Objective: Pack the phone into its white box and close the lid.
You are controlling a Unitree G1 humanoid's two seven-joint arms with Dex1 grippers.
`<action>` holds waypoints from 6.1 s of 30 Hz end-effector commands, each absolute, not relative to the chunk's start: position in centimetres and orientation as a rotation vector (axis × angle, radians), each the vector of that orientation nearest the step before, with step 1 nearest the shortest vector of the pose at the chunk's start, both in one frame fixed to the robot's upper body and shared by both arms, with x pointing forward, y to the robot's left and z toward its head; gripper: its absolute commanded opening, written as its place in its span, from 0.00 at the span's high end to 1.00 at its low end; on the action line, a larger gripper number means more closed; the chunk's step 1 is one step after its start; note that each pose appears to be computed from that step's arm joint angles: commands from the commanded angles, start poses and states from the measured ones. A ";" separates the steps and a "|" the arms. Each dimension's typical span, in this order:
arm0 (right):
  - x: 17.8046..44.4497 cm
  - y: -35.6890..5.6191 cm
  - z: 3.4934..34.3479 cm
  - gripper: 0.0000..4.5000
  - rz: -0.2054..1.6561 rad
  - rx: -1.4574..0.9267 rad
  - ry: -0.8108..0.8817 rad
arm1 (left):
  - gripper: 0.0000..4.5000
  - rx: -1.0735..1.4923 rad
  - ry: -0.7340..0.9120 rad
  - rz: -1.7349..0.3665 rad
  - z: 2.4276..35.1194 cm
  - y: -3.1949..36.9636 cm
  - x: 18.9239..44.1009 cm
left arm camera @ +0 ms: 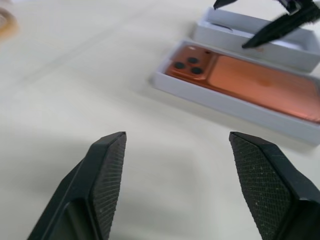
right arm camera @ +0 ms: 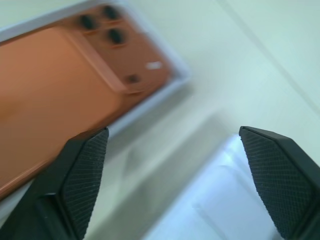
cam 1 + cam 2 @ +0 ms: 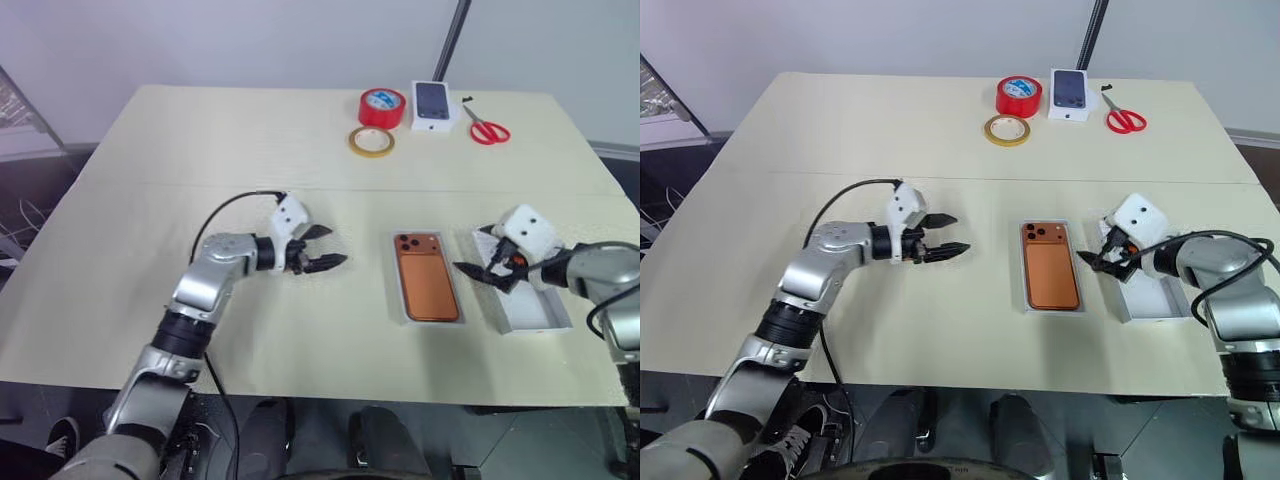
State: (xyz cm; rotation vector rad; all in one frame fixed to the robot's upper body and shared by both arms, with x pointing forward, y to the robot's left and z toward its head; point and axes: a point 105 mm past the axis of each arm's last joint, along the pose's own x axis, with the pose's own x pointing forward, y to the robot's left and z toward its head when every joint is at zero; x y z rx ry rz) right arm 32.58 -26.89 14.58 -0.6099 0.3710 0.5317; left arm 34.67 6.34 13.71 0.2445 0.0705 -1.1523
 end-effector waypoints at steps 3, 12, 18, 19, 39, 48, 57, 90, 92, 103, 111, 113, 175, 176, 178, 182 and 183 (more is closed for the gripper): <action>31.7 -28.2 14.2 0.01 0.401 -0.562 0.468 | 0.23 0.303 -0.084 -1.205 15.6 8.6 33.2; 30.5 -26.5 14.3 0.01 0.238 -0.312 0.524 | 0.23 0.333 -0.123 -1.205 15.5 11.3 31.9; 28.3 -25.0 13.0 0.01 0.242 -0.320 0.621 | 0.23 0.367 -0.047 -1.259 14.1 12.0 30.7; 27.8 -25.1 12.6 0.01 0.238 -0.319 0.647 | 0.23 0.371 -0.044 -1.262 14.0 12.0 30.6; 27.0 -26.4 11.1 0.89 0.131 -0.269 0.737 | 0.23 0.352 -0.077 -1.243 13.8 10.3 30.1; 28.5 -24.5 11.7 0.99 0.184 0.001 0.638 | 0.23 0.357 -0.040 -1.197 13.3 10.5 30.6; 34.3 -22.6 17.7 0.99 0.211 0.158 0.298 | 0.23 0.355 -0.056 -1.174 13.7 10.2 31.3; 24.4 -10.8 15.7 1.00 0.855 1.033 0.501 | 0.40 0.100 -0.105 -1.263 13.6 3.7 29.2; 24.7 -11.0 15.6 1.00 0.825 1.057 0.490 | 0.59 0.094 -0.098 -1.264 13.2 3.2 29.3; 26.8 -14.8 13.4 1.00 0.591 1.035 0.520 | 0.99 0.084 -0.084 -1.240 11.9 0.0 31.0; 27.8 -17.4 14.0 0.94 0.522 1.076 0.438 | 1.00 0.088 -0.122 -1.263 12.1 -3.9 32.8; 27.6 -17.8 14.2 0.77 0.526 1.060 0.424 | 1.00 0.077 -0.125 -1.287 12.2 -4.6 32.7; 30.1 -24.3 12.7 0.99 0.539 -0.336 0.187 | 1.00 0.091 0.215 -1.449 10.5 -5.9 31.1; 30.0 -24.4 12.7 0.99 0.540 -0.342 0.191 | 1.00 0.093 0.217 -1.449 10.4 -5.9 31.1; 29.6 -24.5 12.7 0.99 0.542 -0.344 0.194 | 1.00 0.093 0.212 -1.448 10.5 -5.9 31.2; 29.0 -24.8 12.5 0.99 0.541 -0.352 0.206 | 1.00 0.103 0.207 -1.462 10.6 -5.9 30.9; 28.8 -24.9 12.4 0.99 0.542 -0.353 0.211 | 1.00 0.105 0.213 -1.468 10.5 -5.8 30.8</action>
